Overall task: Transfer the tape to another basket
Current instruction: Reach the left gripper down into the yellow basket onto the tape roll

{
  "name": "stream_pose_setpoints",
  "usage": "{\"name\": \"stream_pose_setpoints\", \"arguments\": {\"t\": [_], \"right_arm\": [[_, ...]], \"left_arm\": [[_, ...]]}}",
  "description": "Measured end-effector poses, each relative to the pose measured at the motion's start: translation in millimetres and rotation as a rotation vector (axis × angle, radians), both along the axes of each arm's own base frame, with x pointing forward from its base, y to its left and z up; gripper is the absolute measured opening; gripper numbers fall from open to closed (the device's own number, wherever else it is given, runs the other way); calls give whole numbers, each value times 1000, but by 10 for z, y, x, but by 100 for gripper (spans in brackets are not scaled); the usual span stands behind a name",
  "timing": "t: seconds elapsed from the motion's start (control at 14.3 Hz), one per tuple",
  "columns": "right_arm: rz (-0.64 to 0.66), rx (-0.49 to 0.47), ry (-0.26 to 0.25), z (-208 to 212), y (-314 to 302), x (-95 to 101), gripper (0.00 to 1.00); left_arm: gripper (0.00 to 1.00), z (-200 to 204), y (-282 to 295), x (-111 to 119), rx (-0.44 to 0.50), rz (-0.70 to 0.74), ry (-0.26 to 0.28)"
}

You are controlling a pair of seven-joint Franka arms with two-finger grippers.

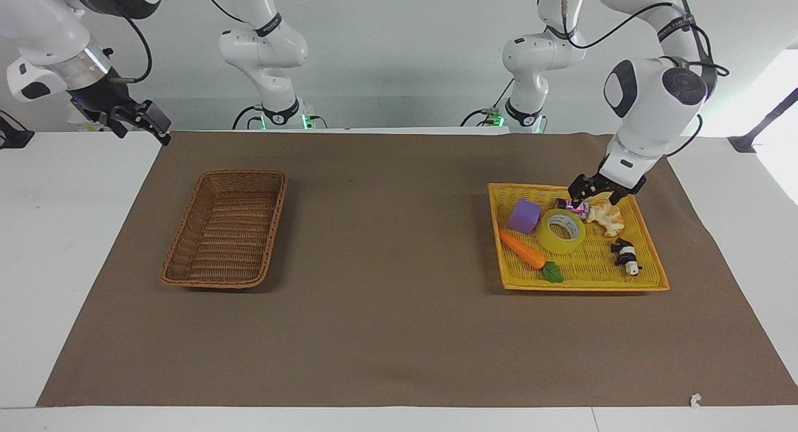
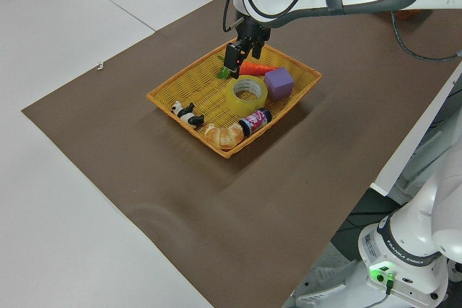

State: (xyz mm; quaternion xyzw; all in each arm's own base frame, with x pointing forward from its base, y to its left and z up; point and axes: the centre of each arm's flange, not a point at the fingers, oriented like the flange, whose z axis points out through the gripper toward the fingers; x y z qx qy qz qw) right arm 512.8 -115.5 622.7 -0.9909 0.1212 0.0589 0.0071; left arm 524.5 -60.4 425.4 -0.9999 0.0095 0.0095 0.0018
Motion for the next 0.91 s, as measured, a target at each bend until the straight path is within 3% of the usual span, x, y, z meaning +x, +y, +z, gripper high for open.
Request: {"name": "stream_pose_setpoints", "arguments": {"t": [0.91], "right_arm": [[0,0,0,0,0,0,100]], "left_arm": [[99,-308,172,46,-8,32,-3]]}}
